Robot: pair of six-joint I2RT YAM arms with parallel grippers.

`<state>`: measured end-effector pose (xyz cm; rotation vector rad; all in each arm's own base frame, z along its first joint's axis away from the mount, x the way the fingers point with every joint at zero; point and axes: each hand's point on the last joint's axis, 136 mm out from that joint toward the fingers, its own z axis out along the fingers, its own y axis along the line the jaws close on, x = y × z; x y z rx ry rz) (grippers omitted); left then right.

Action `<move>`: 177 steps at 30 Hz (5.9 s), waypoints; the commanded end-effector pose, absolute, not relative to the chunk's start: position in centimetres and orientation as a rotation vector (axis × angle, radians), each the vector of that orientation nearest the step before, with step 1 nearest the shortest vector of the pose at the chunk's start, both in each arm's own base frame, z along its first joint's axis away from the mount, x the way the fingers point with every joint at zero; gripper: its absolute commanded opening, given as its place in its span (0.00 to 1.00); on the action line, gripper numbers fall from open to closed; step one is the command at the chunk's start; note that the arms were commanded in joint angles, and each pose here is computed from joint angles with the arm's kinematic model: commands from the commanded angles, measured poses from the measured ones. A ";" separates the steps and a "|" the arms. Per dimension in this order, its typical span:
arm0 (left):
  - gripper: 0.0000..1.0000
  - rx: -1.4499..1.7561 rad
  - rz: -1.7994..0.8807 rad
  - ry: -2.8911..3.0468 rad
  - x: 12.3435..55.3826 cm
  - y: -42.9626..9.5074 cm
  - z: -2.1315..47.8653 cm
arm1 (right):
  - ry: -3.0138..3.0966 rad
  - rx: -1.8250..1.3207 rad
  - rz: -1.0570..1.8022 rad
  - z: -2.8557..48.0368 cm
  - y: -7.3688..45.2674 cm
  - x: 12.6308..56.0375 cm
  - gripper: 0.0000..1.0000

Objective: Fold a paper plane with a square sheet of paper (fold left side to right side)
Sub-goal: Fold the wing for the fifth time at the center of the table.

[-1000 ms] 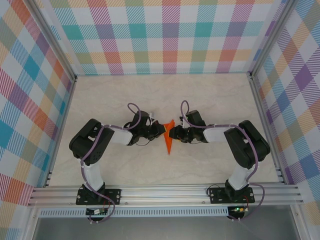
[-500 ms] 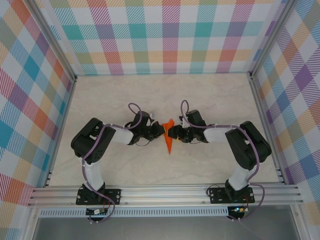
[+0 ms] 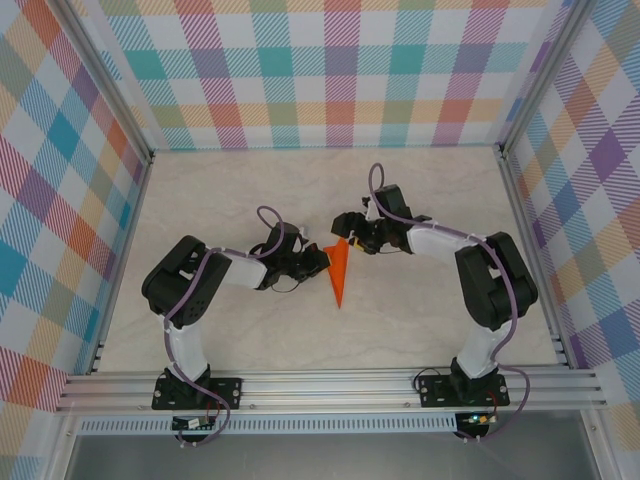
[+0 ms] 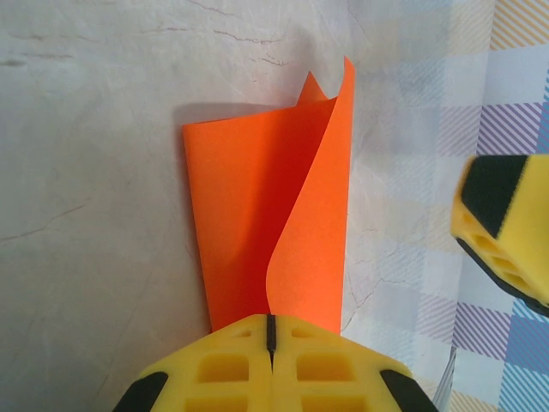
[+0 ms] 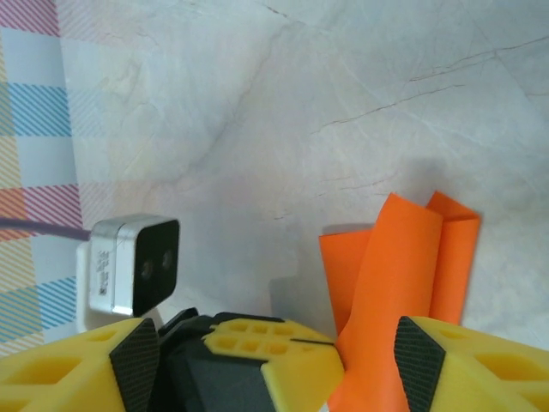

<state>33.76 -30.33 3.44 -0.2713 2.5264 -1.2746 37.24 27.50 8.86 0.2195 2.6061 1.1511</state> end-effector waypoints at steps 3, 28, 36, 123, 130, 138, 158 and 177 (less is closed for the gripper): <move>0.00 -0.259 -1.275 2.498 34.6 -30.1 4.1 | 2.710 0.303 1.099 6.7 27.9 37.3 0.79; 0.00 -0.202 -1.213 2.535 34.9 -29.8 3.3 | 2.875 0.291 0.973 1.5 28.1 35.9 0.80; 0.00 -0.208 -1.208 2.544 35.2 -29.8 2.7 | 2.881 0.283 0.969 1.5 28.1 35.7 0.80; 0.00 -0.252 -1.133 2.647 34.0 -28.8 -1.3 | 2.908 0.153 0.885 1.3 28.0 33.0 0.17; 0.00 -0.246 -1.147 2.641 34.0 -28.9 -1.0 | 2.952 0.175 0.838 -0.4 26.9 31.6 0.16; 0.07 -0.225 -1.154 2.604 33.8 -28.6 1.2 | 3.014 0.199 0.769 -2.7 25.3 29.4 0.15; 0.21 0.034 -1.337 2.451 27.0 -30.0 11.3 | 3.030 0.178 0.764 -3.4 25.2 29.1 0.15; 0.16 0.128 -1.315 2.560 25.8 -35.1 7.2 | 3.040 0.164 0.748 -3.2 25.1 29.2 0.15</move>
